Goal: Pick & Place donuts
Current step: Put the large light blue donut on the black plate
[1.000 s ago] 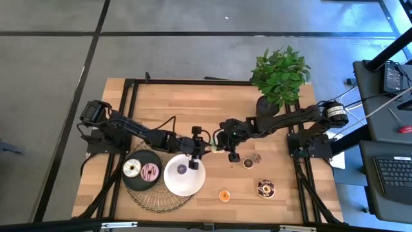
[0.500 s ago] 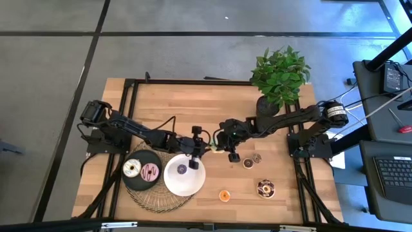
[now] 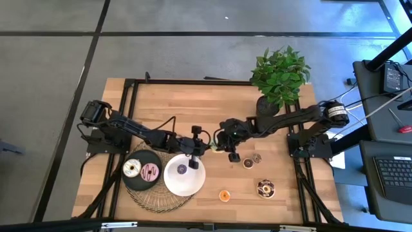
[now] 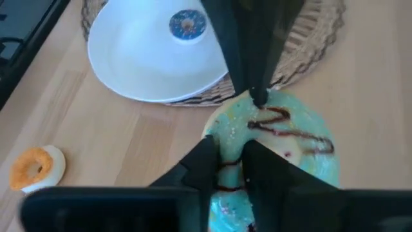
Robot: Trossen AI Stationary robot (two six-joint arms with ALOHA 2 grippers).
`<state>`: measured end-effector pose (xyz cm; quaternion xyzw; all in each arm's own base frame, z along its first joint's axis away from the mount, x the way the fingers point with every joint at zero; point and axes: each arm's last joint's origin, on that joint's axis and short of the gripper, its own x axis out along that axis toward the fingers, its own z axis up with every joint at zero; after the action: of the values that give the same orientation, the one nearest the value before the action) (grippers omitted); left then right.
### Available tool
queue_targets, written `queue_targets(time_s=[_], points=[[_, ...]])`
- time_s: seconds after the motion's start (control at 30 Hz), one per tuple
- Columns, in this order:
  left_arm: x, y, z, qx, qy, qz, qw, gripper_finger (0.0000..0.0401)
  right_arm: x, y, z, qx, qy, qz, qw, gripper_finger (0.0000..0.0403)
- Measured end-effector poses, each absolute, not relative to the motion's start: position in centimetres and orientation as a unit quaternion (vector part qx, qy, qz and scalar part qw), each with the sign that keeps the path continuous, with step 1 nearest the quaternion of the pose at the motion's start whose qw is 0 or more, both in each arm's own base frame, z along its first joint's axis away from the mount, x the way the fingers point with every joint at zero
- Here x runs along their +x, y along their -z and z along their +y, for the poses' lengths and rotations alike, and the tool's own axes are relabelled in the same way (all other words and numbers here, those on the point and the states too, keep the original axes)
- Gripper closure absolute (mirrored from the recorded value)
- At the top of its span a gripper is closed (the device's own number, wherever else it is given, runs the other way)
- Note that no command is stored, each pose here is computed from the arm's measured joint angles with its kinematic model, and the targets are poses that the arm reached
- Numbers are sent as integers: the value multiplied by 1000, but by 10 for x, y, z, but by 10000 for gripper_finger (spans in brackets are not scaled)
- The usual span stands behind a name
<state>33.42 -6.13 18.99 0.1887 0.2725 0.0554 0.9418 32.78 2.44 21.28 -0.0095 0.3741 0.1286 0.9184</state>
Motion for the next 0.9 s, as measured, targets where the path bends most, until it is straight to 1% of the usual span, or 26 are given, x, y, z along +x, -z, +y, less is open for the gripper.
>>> queue_targets(time_s=[0.17, 0.3, 0.47, 0.57, 0.73, 0.9], points=[[324, -192, -61, 194, -80, 307, 928, 397, 314, -242, 23, -10, -116, 341, 933, 277], [307, -208, -65, 177, -111, 317, 925, 398, 295, -266, 19, -33, -55, 326, 943, 261], [271, -226, -84, 130, -132, 345, 920, 398, 279, -277, 11, -64, 43, 336, 939, 257], [243, -233, -100, 112, -138, 364, 914, 398, 276, -278, 9, -77, 78, 341, 934, 257], [203, -242, -123, 90, -158, 352, 918, 398, 278, -277, 7, -81, 94, 341, 932, 257], [172, -239, -132, 72, -170, 384, 905, 399, 281, -274, 5, -71, 100, 342, 932, 257]])
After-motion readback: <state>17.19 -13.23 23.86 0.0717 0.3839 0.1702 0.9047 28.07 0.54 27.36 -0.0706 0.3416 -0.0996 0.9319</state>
